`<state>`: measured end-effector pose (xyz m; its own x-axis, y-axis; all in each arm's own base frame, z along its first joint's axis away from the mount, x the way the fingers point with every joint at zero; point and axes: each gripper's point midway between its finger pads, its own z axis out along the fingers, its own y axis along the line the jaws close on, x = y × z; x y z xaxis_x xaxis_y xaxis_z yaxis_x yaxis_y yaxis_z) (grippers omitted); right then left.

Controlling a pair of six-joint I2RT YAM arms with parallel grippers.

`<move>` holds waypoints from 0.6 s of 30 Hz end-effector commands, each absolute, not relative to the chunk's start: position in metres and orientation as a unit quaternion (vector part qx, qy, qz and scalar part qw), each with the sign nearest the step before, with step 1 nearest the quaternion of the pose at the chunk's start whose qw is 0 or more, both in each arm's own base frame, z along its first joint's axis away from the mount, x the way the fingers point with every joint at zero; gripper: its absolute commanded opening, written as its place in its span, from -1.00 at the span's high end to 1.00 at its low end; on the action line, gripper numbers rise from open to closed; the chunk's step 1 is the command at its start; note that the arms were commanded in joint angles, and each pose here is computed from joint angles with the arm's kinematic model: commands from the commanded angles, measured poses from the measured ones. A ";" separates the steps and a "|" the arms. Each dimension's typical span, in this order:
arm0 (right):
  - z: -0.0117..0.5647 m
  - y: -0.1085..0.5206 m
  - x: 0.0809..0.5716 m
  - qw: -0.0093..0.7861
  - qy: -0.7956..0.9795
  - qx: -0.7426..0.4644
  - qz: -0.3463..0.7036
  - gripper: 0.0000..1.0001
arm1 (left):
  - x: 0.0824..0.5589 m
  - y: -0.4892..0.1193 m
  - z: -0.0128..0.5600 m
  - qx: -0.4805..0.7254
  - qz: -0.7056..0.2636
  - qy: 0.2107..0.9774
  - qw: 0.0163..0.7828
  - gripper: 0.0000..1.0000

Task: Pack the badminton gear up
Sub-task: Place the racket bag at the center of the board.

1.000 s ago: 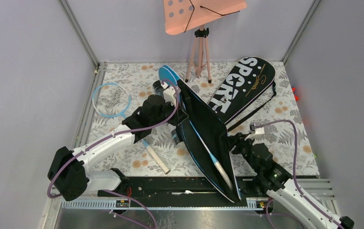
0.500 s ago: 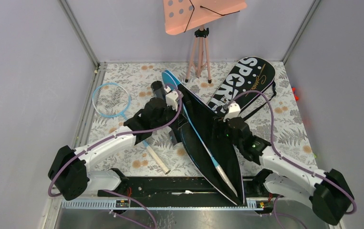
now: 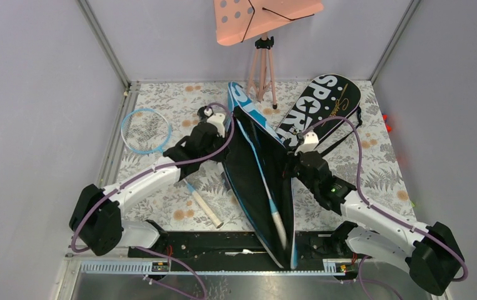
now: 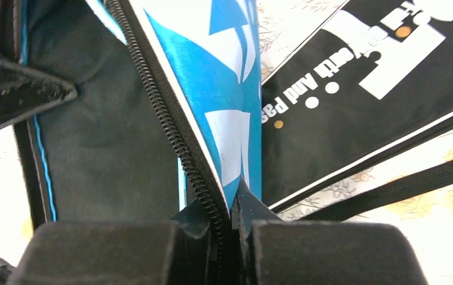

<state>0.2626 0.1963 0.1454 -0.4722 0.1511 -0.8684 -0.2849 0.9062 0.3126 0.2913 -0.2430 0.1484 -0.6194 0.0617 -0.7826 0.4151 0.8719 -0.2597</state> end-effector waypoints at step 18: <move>0.136 0.244 0.275 0.470 0.817 0.041 0.331 1.00 | 0.292 -0.216 0.205 0.044 -0.258 0.845 0.467 -0.98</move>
